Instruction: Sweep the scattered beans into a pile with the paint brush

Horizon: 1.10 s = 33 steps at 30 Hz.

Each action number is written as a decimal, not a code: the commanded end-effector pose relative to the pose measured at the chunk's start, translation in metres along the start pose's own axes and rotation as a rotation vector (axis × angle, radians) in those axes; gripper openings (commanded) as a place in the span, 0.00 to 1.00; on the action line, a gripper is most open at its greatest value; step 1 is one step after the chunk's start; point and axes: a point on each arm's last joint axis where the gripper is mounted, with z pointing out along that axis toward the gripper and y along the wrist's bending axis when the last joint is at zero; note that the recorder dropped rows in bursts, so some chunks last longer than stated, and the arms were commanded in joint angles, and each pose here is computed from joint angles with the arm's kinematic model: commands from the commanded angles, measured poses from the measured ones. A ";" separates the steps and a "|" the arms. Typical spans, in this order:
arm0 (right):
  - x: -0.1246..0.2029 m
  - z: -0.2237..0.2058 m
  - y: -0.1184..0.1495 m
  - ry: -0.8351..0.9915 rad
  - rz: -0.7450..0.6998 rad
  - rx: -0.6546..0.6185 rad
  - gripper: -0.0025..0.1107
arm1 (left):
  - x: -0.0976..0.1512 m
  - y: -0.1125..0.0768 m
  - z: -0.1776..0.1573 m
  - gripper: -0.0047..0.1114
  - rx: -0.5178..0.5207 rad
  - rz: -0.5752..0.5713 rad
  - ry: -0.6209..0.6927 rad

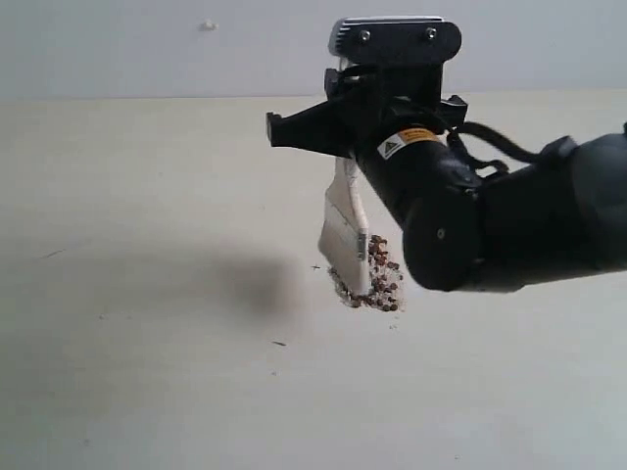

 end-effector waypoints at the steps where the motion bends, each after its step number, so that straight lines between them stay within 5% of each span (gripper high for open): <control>1: -0.013 0.009 -0.025 0.013 -0.035 -0.056 0.02 | 0.001 0.000 0.000 0.04 0.006 0.004 0.006; 9: -0.037 0.017 -0.049 -0.128 -0.048 -0.412 0.02 | 0.001 0.000 0.000 0.04 0.006 0.004 0.006; 23: -0.058 0.065 -0.117 -0.077 -0.382 -0.654 0.02 | 0.001 0.000 0.000 0.04 0.006 0.004 0.006; 33: -0.036 0.100 -0.135 -0.062 -0.180 -0.920 0.02 | 0.001 0.000 0.000 0.04 0.006 0.004 0.006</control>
